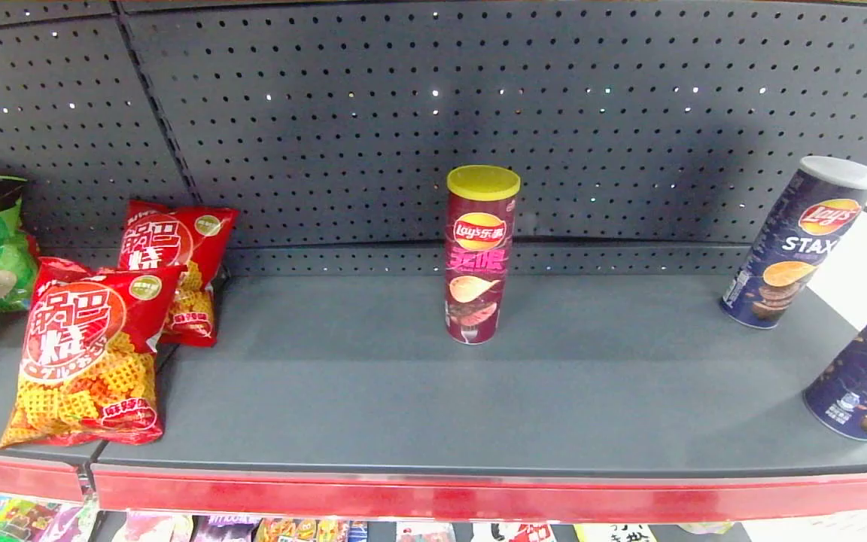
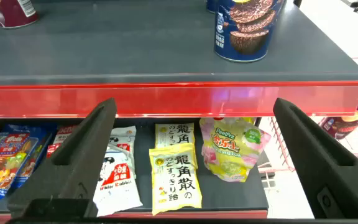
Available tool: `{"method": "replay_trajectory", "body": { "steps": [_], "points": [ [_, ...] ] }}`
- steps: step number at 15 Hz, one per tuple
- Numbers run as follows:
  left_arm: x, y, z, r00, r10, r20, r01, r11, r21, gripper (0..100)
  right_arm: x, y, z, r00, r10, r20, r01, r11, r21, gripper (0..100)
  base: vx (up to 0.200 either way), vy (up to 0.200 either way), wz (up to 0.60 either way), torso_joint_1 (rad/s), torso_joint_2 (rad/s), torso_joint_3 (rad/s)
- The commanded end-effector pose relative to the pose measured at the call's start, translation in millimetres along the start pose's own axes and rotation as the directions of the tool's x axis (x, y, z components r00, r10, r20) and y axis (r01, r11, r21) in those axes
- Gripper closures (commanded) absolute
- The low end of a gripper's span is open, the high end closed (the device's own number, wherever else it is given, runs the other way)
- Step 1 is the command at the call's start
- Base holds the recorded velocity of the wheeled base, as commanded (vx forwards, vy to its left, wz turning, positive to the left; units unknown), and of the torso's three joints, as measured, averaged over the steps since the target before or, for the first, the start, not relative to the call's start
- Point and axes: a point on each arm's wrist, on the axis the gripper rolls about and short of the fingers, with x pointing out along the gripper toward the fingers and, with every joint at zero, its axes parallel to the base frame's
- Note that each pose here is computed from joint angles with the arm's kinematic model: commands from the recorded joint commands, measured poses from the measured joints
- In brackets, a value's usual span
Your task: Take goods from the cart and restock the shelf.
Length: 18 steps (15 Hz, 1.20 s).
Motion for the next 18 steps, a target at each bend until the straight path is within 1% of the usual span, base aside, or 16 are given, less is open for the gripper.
{"method": "replay_trajectory", "body": {
  "steps": [1,18],
  "points": [
    [0.1,0.0,0.0,1.000,0.001,-0.001,-0.001,1.000,0.000,0,0.1,0.0,0.0,1.000,0.000,-0.001,0.000,1.000,0.000,0,0.000,-0.200,0.00,0.002,0.01,-0.002],
    [0.0,0.0,0.5,1.000,0.001,0.000,-0.001,1.000,0.000,0,0.1,0.0,0.0,1.000,0.000,-0.001,0.000,1.000,0.000,0,0.000,-0.200,0.00,0.004,0.00,0.000]
  ]
}}
